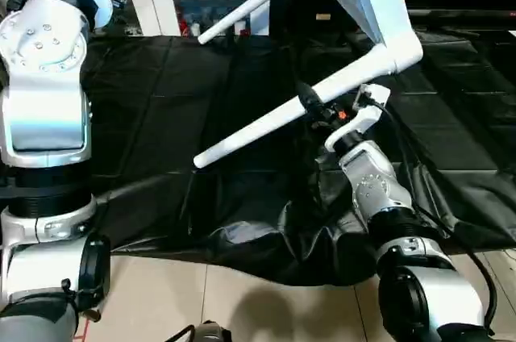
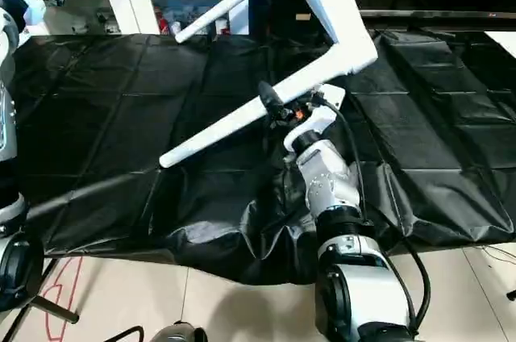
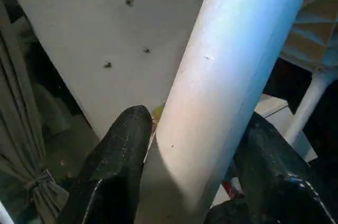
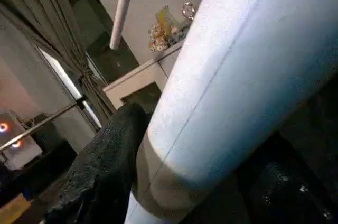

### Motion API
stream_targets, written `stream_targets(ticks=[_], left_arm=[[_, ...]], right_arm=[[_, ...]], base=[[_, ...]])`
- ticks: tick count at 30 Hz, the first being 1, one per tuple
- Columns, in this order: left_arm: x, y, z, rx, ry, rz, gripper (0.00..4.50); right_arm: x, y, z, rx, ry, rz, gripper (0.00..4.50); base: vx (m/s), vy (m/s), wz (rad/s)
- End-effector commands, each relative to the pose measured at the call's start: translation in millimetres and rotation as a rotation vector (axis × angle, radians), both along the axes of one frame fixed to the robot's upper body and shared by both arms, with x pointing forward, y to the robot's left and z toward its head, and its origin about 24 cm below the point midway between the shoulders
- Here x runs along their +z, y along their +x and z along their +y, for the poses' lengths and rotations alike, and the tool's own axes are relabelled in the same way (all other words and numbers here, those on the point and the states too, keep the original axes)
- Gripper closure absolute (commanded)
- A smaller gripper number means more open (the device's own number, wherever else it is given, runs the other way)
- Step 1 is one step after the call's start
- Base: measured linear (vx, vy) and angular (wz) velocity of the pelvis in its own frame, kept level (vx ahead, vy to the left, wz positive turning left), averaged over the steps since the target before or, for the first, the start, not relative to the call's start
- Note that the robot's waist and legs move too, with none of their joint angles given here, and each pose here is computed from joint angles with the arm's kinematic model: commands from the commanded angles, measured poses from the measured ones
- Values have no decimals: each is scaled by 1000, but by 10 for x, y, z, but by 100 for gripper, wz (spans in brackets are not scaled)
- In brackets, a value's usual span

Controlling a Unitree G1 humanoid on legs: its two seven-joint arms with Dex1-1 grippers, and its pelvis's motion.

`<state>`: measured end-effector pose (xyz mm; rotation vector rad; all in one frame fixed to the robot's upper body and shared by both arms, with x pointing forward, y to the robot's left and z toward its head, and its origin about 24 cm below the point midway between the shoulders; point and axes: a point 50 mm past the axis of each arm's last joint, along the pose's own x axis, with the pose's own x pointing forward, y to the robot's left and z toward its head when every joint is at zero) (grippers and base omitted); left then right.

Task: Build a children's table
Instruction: Flip table

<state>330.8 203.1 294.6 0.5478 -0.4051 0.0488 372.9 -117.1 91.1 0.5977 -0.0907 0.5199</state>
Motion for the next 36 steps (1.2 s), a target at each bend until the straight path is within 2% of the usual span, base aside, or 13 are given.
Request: stream_targets(ticks=[1,2,4,7,8,12,16,20,23,27,32,34,36], left_arm=[[-317,94,76,9,-111,148,226],[-344,75,111,26,-122,142,226],[-355,66,129,34,-128,138,226],[-458,6,223,55,-175,104,229],[-471,1,230,56,-178,103,229],[-817,-97,325,65,-257,137,241],[-1116,-138,334,61,-283,210,264],[-1351,-155,288,47,-294,275,278],[-1392,-165,278,48,-297,280,278],[-1445,-163,288,51,-272,298,278],[-1589,-189,337,78,-261,352,278],[-1655,-211,347,74,-241,389,222],[-1703,-232,353,64,-253,413,208]], right_arm=[[210,40,-23,-14,-51,-99,224],[269,36,-28,-14,-60,-131,225],[296,34,-32,-15,-64,-145,227],[466,-21,-42,-10,-130,-239,237],[481,-27,-43,-10,-136,-248,237],[642,-176,-66,2,-253,-343,243],[681,-294,-70,0,-291,-360,257],[622,-437,-27,4,-366,-345,272],[566,-502,-3,-3,-375,-316,275],[462,-530,34,-8,-399,-274,275],[315,-476,26,-36,-427,-186,275],[267,-468,30,-32,-447,-179,219],[220,-459,28,-33,-454,-168,205]], base=[[0,0,0],[0,0,0],[0,0,0],[0,0,0],[0,0,0],[0,0,0],[0,0,0],[0,0,0],[0,0,0],[0,0,0],[0,0,0],[0,0,0],[0,0,0]])
